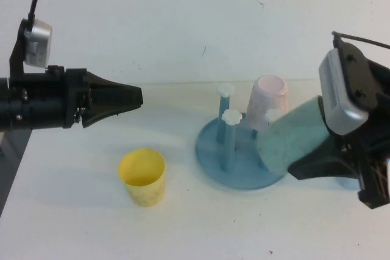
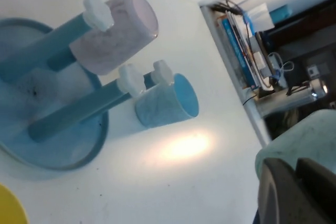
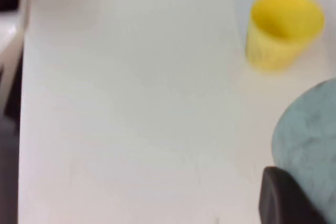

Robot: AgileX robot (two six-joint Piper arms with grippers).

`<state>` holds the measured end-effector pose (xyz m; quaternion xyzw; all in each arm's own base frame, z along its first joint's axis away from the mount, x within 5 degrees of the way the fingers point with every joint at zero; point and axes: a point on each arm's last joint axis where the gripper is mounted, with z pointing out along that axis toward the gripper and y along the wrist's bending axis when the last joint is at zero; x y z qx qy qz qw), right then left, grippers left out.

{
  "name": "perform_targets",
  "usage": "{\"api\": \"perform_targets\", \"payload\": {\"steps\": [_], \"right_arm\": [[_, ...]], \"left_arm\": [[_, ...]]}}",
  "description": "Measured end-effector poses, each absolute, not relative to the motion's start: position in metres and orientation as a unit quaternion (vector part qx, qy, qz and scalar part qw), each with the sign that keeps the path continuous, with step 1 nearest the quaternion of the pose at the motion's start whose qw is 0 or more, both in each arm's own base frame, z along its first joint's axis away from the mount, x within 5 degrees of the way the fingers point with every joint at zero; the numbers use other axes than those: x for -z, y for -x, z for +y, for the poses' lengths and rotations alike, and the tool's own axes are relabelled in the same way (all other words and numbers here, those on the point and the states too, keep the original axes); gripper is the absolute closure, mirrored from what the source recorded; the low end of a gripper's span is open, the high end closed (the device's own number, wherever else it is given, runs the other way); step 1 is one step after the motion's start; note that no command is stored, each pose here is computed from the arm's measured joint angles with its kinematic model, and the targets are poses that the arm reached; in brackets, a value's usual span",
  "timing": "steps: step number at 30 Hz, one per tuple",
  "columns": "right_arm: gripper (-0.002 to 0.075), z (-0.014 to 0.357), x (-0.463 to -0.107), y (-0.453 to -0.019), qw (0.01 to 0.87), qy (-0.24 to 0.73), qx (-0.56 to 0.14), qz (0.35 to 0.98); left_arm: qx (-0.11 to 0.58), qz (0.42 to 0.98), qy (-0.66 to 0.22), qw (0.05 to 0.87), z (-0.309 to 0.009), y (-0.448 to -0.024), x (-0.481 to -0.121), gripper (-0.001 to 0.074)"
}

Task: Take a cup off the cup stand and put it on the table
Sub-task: Place the cup on the table

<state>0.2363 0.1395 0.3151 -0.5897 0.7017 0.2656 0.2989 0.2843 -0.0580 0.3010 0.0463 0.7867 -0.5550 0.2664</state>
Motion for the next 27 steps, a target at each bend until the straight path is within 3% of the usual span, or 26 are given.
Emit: {"api": "perform_targets", "payload": {"steps": [6,11,16,22,27], "right_arm": [[0.0669,0.124,-0.313,-0.231,0.181,0.607,-0.170,0.755],[0.0669,0.133,-0.295,-0.226,0.084,0.623,-0.083,0.773],[0.0670,0.145,-0.260,-0.241,0.002,0.621,0.011,0.783],[0.0673,0.157,-0.214,-0.262,-0.041,0.623,0.038,0.780],[0.0674,0.161,-0.197,-0.271,-0.046,0.624,0.039,0.779]], "left_arm": [[0.502,0.798,-0.114,0.314,-0.057,-0.272,-0.312,0.0729],[0.364,0.833,-0.162,0.383,-0.048,-0.247,-0.334,0.0732],[0.247,0.826,-0.171,0.476,-0.040,-0.196,-0.366,0.0735],[0.167,0.796,-0.155,0.560,-0.034,-0.137,-0.372,0.0736],[0.110,0.778,-0.143,0.601,-0.029,-0.108,-0.358,0.0736]]}}
